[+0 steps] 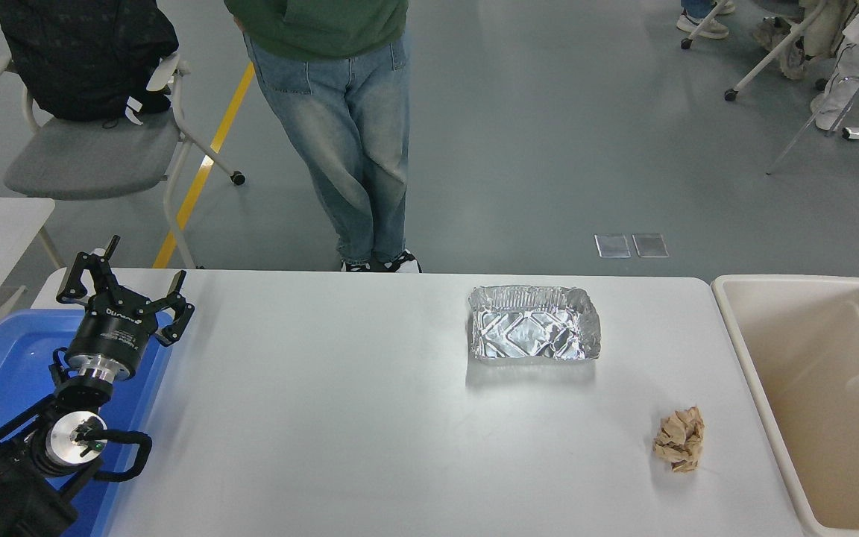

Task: Clean the table surface

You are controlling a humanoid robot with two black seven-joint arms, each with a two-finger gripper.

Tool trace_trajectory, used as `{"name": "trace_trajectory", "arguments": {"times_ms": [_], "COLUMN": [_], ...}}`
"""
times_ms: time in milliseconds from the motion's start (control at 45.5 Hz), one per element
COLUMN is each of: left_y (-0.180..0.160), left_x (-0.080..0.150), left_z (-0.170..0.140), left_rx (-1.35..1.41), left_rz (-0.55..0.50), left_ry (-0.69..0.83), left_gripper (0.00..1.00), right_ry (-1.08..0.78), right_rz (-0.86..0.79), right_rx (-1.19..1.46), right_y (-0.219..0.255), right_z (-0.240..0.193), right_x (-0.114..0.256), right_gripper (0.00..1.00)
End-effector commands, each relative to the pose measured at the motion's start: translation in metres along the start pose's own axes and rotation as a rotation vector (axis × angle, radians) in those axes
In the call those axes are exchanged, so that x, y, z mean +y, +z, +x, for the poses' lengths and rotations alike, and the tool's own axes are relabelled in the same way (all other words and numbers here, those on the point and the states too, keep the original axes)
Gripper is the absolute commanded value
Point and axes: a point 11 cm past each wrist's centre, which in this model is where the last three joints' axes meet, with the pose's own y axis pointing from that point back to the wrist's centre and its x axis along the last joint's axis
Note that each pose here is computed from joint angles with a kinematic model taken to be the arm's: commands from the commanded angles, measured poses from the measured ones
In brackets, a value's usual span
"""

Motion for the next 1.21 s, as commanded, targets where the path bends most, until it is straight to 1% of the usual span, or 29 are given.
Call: {"name": "trace_trajectory", "arguments": {"times_ms": [0,66,88,110,176,330,571,791,901,967,1055,1187], "left_y": [0.0,0.0,0.0,0.0,0.0,0.0,0.0,0.0,0.0,0.0,0.0,0.0], "left_x": [0.0,0.0,0.0,0.0,0.0,0.0,0.0,0.0,0.0,0.0,-0.001,0.0], "left_z": [0.0,0.0,0.0,0.0,0.0,0.0,0.0,0.0,0.0,0.0,0.0,0.0], "left_rx": [0.0,0.0,0.0,0.0,0.0,0.0,0.001,-0.001,-0.002,-0.002,-0.002,-0.002], "left_rz": [-0.001,-0.001,-0.001,-0.001,-0.001,0.001,0.0,0.002,0.0,0.001,0.0,0.001], "left_ry": [0.0,0.0,0.0,0.0,0.0,0.0,0.0,0.0,0.0,0.0,0.0,0.001], "left_gripper": [0.99,0.99,0.99,0.99,0.99,0.99,0.99,0.99,0.99,0.99,0.99,0.99], "right_ry": [0.01,0.01,0.015,0.019,0.049,0.068,0.112,0.116,0.146,0.159,0.094,0.022], "right_rz": [-0.008,-0.008,-0.01,-0.011,-0.007,-0.012,-0.038,-0.033,-0.051,-0.042,0.016,0.094], "right_rx": [-0.006,-0.007,-0.012,-0.018,-0.026,-0.047,-0.202,-0.269,-0.468,-0.614,-0.78,-0.959], "right_y": [0.0,0.0,0.0,0.0,-0.003,-0.001,0.006,-0.001,0.002,-0.004,-0.017,-0.011], "right_z": [-0.002,-0.002,-0.001,-0.001,0.006,0.009,0.017,0.019,0.023,0.031,0.042,0.064], "right_x": [0.0,0.0,0.0,0.0,-0.001,0.0,0.0,-0.001,-0.001,-0.002,-0.005,-0.003], "right_gripper": [0.0,0.0,0.07,0.28,0.99,0.99,0.99,0.99,0.99,0.99,0.99,0.99]}}
